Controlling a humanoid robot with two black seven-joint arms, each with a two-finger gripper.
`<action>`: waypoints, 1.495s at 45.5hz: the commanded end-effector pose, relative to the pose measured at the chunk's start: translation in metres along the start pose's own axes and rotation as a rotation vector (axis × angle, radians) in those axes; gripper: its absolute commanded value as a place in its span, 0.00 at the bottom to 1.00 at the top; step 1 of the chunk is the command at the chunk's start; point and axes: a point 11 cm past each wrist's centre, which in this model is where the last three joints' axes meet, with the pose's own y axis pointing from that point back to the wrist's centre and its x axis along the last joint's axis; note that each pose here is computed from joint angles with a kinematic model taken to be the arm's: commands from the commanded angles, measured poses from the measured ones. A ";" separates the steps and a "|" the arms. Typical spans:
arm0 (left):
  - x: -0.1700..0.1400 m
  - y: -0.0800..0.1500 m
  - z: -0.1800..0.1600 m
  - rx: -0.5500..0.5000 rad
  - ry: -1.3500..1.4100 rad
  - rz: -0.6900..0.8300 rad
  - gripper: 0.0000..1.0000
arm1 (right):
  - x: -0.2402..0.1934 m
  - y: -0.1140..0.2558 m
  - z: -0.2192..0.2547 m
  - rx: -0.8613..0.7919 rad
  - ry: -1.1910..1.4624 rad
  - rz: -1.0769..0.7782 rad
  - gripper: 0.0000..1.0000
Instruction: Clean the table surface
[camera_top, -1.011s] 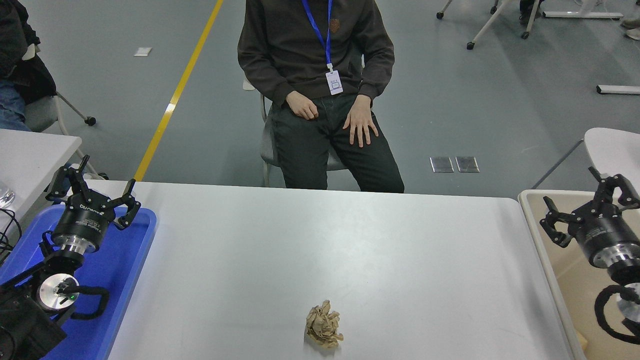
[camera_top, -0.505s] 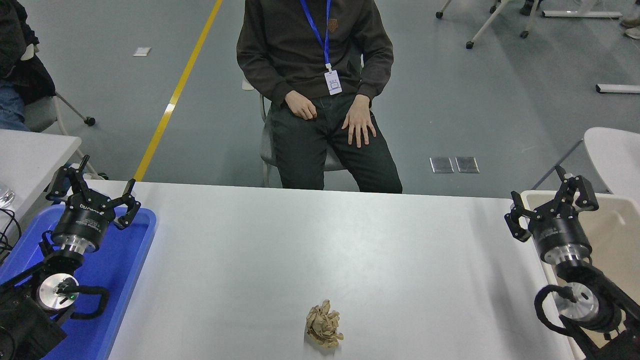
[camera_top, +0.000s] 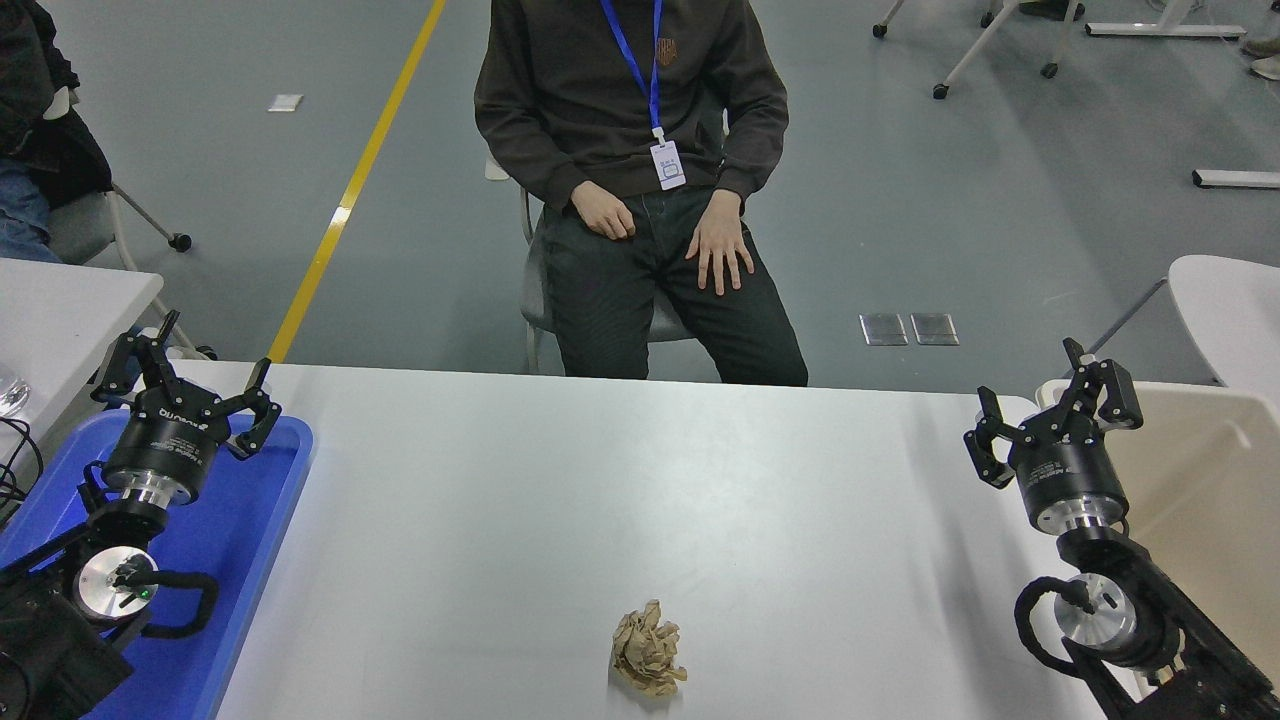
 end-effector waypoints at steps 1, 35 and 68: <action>0.000 0.000 0.000 0.000 0.001 -0.001 1.00 | 0.005 0.003 -0.001 -0.047 0.079 -0.023 1.00; 0.000 0.000 0.000 0.000 0.000 0.000 1.00 | -0.003 0.061 -0.096 -0.383 0.634 -0.422 1.00; 0.000 0.000 0.000 0.000 0.000 0.000 1.00 | -0.065 0.127 -0.033 -0.872 0.636 -0.777 1.00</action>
